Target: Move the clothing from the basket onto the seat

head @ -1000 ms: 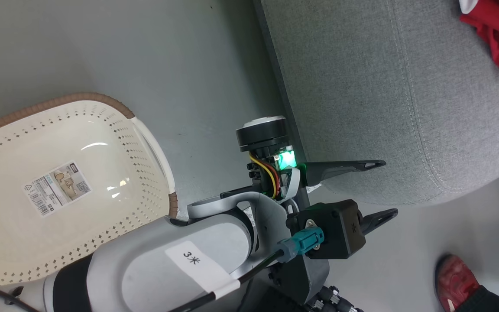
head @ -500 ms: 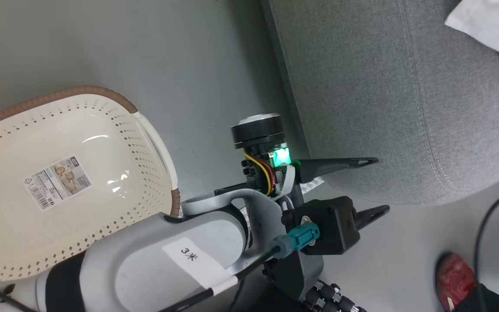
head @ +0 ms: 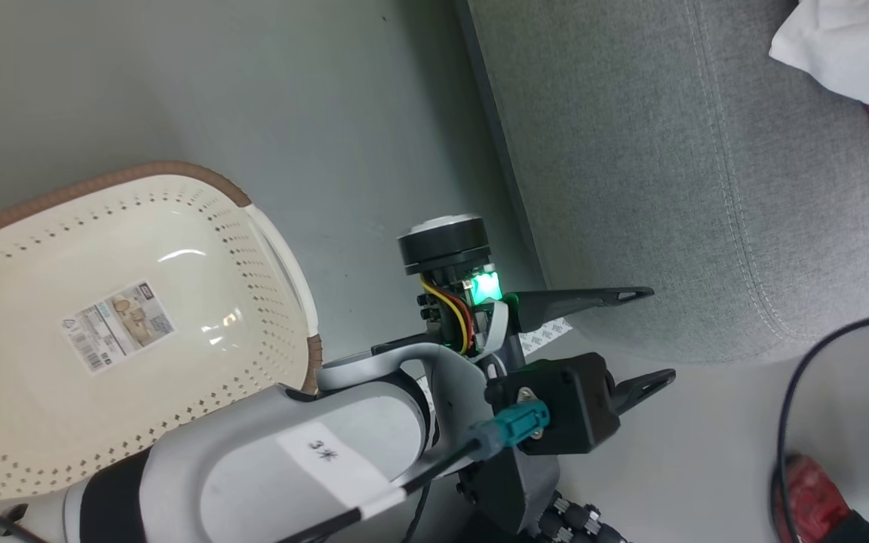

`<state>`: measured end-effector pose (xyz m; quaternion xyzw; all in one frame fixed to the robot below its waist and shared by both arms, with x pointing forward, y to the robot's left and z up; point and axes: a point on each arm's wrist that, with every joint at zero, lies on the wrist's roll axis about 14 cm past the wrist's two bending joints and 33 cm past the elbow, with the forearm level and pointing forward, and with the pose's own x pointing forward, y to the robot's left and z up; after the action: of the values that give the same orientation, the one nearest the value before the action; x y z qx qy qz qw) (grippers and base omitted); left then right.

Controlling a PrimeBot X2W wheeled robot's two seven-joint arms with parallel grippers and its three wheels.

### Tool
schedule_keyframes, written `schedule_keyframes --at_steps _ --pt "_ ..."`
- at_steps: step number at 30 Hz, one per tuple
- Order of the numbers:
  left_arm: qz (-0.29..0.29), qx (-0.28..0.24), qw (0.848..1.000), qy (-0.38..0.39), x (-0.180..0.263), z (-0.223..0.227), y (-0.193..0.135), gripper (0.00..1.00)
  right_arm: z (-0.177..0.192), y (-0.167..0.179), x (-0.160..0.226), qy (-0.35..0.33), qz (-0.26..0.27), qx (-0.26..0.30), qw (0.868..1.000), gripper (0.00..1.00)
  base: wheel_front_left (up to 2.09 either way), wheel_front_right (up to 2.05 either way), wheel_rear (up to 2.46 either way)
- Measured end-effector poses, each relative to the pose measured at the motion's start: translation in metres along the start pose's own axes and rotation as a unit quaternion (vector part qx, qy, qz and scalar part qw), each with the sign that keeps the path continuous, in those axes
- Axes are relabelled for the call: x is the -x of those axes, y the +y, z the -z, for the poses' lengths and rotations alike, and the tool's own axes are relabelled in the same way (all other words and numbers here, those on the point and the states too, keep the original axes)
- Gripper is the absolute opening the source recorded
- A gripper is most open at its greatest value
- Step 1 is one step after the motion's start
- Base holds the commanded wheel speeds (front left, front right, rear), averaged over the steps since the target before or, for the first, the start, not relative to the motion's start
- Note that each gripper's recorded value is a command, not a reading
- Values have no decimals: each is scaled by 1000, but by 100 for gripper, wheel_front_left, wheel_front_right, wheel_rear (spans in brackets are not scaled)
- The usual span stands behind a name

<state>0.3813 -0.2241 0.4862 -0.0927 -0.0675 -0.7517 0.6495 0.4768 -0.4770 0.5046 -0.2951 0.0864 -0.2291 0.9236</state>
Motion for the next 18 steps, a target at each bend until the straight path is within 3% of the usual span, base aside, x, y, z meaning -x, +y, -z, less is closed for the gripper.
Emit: schedule_keyframes --at_steps 5,10,18 --pt "-21 -11 1000 -14 3 -15 8 100 -4 -20 19 -12 21 1 1000 100 0 0 0" --pt "-44 -12 999 -25 6 -29 9 100 -5 -6 49 -21 -2 -12 1000 100 0 0 0" --pt "-129 -10 991 -39 23 -50 25 100 -33 82 90 -62 -114 -97 987 100 0 0 0"
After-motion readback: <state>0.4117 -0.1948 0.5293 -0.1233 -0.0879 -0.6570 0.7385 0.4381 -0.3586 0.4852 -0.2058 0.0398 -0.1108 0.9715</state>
